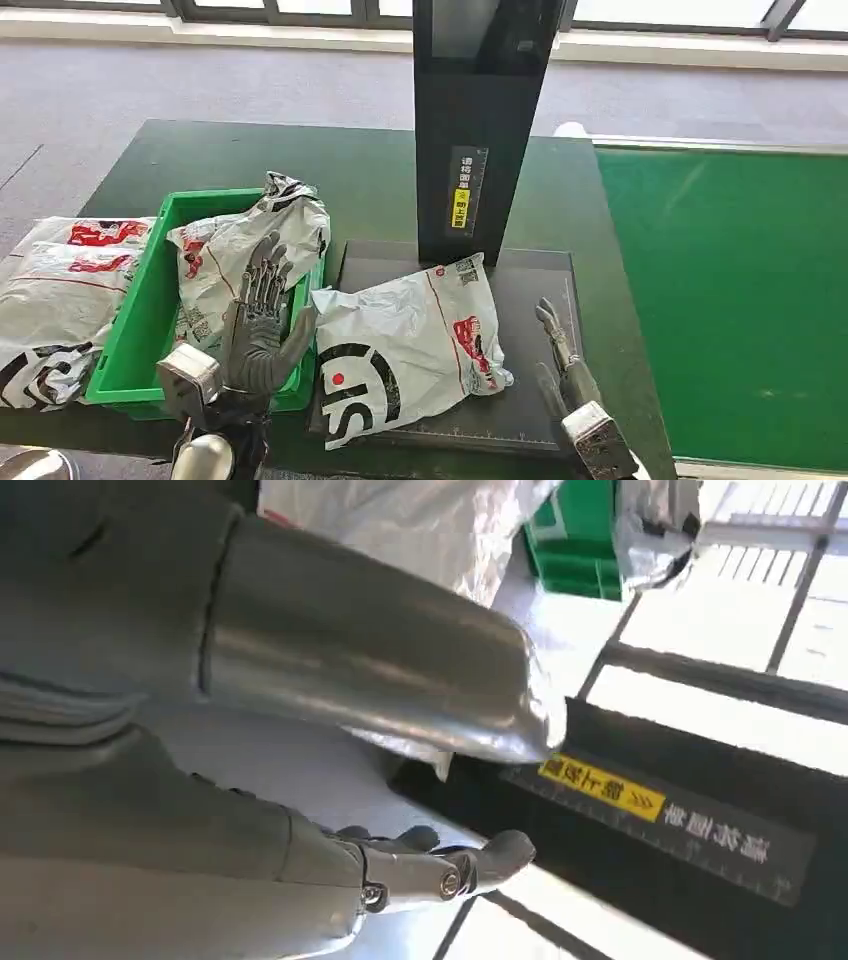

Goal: Moved the parcel from conveyor to table for the left to box.

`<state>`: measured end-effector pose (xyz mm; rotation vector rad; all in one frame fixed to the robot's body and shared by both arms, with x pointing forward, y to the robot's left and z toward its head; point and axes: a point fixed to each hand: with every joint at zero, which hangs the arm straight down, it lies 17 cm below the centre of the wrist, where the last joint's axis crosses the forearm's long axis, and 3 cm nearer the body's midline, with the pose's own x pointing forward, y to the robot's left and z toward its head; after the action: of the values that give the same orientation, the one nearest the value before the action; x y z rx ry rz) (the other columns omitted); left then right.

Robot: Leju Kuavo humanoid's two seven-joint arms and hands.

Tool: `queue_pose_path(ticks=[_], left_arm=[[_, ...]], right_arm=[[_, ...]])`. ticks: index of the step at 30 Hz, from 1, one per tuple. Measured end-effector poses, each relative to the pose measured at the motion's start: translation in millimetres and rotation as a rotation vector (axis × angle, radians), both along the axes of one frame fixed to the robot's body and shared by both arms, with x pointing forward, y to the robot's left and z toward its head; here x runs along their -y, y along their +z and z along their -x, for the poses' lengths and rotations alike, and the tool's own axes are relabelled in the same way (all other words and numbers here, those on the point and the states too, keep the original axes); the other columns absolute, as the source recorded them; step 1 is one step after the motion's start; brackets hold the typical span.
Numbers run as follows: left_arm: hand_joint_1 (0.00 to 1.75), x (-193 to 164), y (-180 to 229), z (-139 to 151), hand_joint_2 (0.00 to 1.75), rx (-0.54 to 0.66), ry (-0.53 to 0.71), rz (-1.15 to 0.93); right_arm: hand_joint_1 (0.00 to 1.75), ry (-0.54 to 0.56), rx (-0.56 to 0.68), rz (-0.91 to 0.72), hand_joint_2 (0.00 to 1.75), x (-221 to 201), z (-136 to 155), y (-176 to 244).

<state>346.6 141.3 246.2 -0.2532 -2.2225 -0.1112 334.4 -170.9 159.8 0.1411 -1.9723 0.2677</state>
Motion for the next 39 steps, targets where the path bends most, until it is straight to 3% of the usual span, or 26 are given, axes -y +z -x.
queue_pose_path(ticks=[4, 14, 15, 21, 22, 29, 30, 33, 34, 39], left_arm=[[0.0, -0.9, 0.7, 3.3, 0.0, 0.001, 0.003, 0.001], [0.0, -0.5, -1.0, 7.8, 0.0, -0.005, 0.004, 0.003], [0.0, 0.7, -2.0, 8.0, 1.75, -0.008, 0.003, 0.0], [0.0, 22.2, -26.3, 7.9, 1.75, -0.064, -0.055, -0.011], [0.0, 26.7, -30.7, 7.4, 0.0, -0.076, -0.063, -0.014], [0.0, 49.0, -68.4, -5.3, 0.0, -0.161, -0.051, -0.043], [0.0, 50.7, -69.9, -5.9, 0.0, -0.163, -0.049, -0.054], [0.0, 58.4, -71.2, -8.2, 0.0, -0.163, -0.052, -0.088], [0.0, 61.7, -70.9, -9.0, 1.75, -0.155, -0.049, -0.116], [0.0, 82.3, -69.1, -26.6, 1.75, -0.108, -0.021, -0.323]], right_arm=[[0.0, -0.096, 0.029, 0.071, 0.0, 15.9, -6.2, 3.8], [0.0, -0.128, 0.118, 0.062, 0.0, 17.3, -2.7, 25.2], [0.0, -0.127, 0.132, 0.051, 0.0, 16.9, -1.7, 28.6], [0.0, -0.095, 0.224, 0.007, 0.0, 5.4, 0.1, 49.2], [0.0, -0.094, 0.235, -0.005, 0.0, 3.7, -0.2, 52.4], [0.0, -0.137, 0.287, -0.121, 0.0, 10.9, -9.4, 73.7], [0.0, -0.142, 0.291, -0.128, 1.75, 11.6, -10.5, 75.5], [0.0, -0.152, 0.3, -0.141, 1.75, 13.1, -13.2, 79.4], [0.0, -0.165, 0.302, -0.152, 1.75, 15.9, -13.8, 80.7], [0.0, -0.173, 0.325, -0.193, 1.75, 20.9, -21.0, 92.6]])
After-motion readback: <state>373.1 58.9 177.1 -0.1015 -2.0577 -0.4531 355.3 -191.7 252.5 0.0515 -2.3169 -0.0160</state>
